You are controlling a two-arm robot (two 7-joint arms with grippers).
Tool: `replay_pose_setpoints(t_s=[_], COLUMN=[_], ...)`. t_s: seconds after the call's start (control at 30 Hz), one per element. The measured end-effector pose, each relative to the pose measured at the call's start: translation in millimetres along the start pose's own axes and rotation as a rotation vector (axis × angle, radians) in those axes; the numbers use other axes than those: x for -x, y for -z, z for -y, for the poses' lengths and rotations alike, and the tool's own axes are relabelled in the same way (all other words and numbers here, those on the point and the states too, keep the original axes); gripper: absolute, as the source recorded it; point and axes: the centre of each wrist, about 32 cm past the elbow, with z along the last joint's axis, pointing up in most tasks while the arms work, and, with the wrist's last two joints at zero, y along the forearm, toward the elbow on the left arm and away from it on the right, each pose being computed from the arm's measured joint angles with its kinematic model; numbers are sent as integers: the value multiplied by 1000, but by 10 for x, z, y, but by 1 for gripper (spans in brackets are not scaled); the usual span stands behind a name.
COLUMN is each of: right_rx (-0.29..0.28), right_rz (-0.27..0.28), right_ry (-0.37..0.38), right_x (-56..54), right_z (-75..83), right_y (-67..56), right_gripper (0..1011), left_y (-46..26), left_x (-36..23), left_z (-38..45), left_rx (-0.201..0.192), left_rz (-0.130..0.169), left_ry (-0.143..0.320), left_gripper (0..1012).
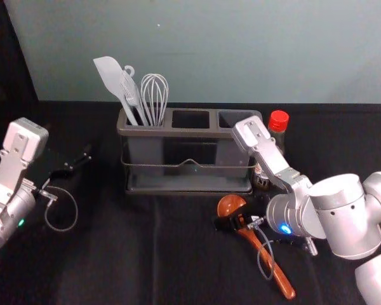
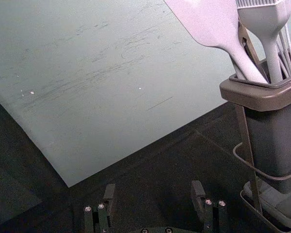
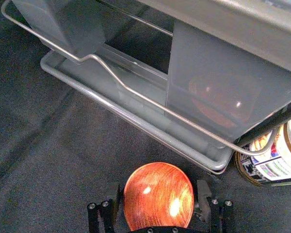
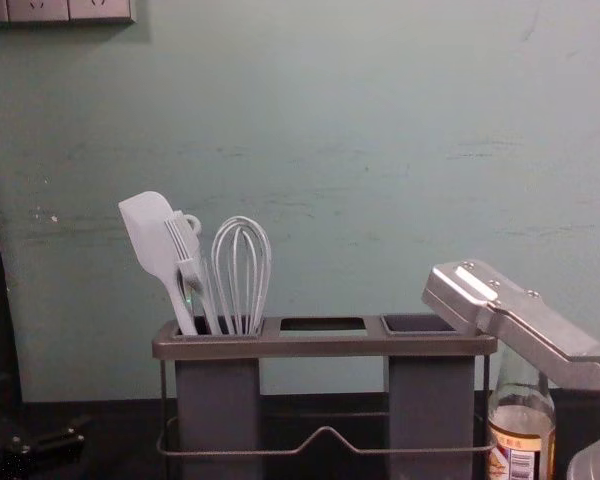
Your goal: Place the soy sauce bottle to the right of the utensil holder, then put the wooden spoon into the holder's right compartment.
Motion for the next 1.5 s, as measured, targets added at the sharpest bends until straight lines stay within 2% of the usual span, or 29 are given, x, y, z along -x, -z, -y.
replay_pose_setpoints(t_s=[0.43, 0.7, 0.83, 1.2, 1.4, 1.5], right_rx=[-8, -11, -21, -100, -178, -217], right_rz=[2, -3, -1, 32, 46, 54], right_ry=[-10, -8, -4, -8, -35, -52], right_x=[-17, -28, -18, 34, 34, 10], right_z=[0, 4, 55, 438, 656, 712], right_y=[20, 52, 54, 61, 158, 217], right_gripper=[1002, 844, 838, 838, 838, 838], left_y=[0, 0, 0, 0, 0, 0], left_x=[0, 0, 0, 0, 0, 0], left_z=[0, 0, 0, 0, 0, 0], left_rx=[0, 0, 0, 0, 0, 0], left_rz=[0, 0, 0, 0, 0, 0], left_ry=[0, 0, 0, 0, 0, 0], left_gripper=[1000, 1000, 1000, 1000, 1000, 1000])
